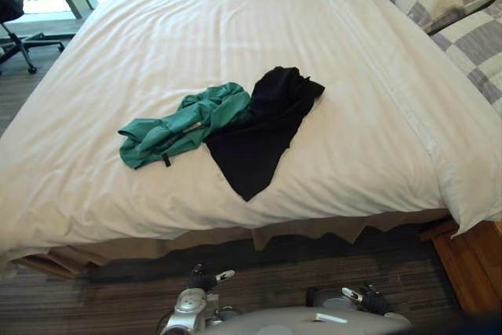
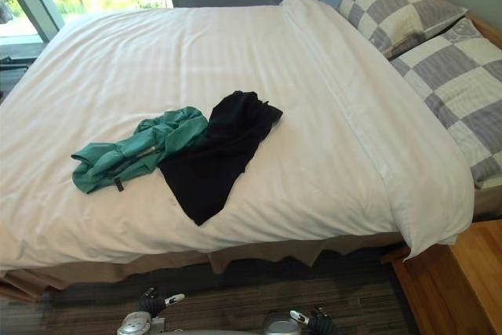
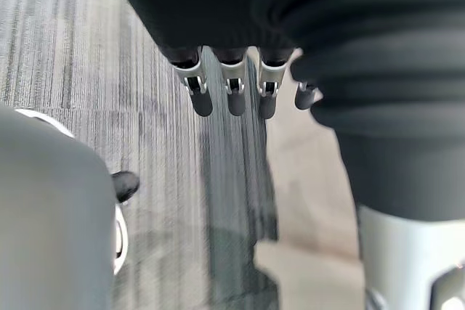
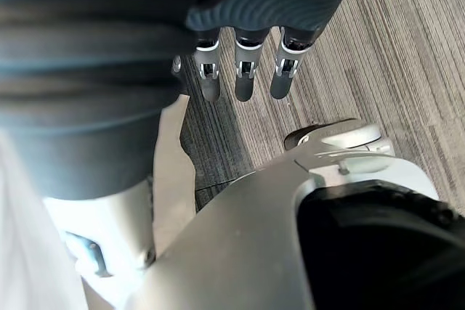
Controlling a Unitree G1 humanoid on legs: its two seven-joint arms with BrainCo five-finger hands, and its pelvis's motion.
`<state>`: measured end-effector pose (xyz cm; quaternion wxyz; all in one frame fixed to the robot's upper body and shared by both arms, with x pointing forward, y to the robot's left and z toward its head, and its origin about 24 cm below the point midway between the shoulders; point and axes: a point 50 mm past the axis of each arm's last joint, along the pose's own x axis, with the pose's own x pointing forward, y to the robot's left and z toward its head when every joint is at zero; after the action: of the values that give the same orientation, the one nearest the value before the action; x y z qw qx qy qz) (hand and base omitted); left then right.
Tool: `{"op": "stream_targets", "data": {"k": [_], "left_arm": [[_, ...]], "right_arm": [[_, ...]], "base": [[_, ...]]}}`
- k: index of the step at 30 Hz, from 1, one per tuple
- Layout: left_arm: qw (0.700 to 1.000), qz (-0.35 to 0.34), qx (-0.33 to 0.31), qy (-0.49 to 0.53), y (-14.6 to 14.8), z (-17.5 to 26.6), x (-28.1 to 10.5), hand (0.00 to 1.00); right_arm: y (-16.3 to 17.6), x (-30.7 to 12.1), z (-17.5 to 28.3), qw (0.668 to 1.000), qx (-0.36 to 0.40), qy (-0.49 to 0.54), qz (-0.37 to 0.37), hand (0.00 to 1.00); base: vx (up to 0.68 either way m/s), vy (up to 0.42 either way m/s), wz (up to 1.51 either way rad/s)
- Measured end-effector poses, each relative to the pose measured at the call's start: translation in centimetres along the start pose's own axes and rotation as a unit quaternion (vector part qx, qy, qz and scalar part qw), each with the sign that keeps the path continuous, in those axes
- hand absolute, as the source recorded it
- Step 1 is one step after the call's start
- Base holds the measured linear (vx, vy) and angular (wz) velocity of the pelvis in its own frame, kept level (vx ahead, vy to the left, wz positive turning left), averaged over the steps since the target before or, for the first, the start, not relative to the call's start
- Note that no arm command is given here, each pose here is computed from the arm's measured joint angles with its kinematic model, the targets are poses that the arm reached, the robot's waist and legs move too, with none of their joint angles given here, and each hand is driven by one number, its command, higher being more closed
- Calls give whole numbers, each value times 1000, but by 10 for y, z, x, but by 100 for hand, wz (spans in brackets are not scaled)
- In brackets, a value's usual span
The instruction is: Tidy the bed and pick cloth on bed and put in laundry
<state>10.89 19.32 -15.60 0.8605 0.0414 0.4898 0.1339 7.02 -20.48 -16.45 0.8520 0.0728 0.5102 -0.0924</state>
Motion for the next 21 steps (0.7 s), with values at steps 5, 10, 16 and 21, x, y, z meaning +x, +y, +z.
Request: {"op": "stream_targets", "data": {"k": [5,10,16,21], "left_arm": [[998,20,-44,-33,5,8,-1,0],[998,9,-51,-30,3,3,-2,0],[999,-19,-45,-7,-6,-5,-4,0],[999,-25,-36,9,-2,-14,-5,0]], "right_arm": [[0,0,4,1000,0,-11,-1,0],[-5,1,6,1000,0,-5,-3,0],[-14,-2,5,1000,2,-18,-8,0],[-11,-6,-8,1000,-10,-5,1,0]], "base": [[-29,46,-8],[-23,27,-21],[-40,-12,1],[-43,-25,9]]}}
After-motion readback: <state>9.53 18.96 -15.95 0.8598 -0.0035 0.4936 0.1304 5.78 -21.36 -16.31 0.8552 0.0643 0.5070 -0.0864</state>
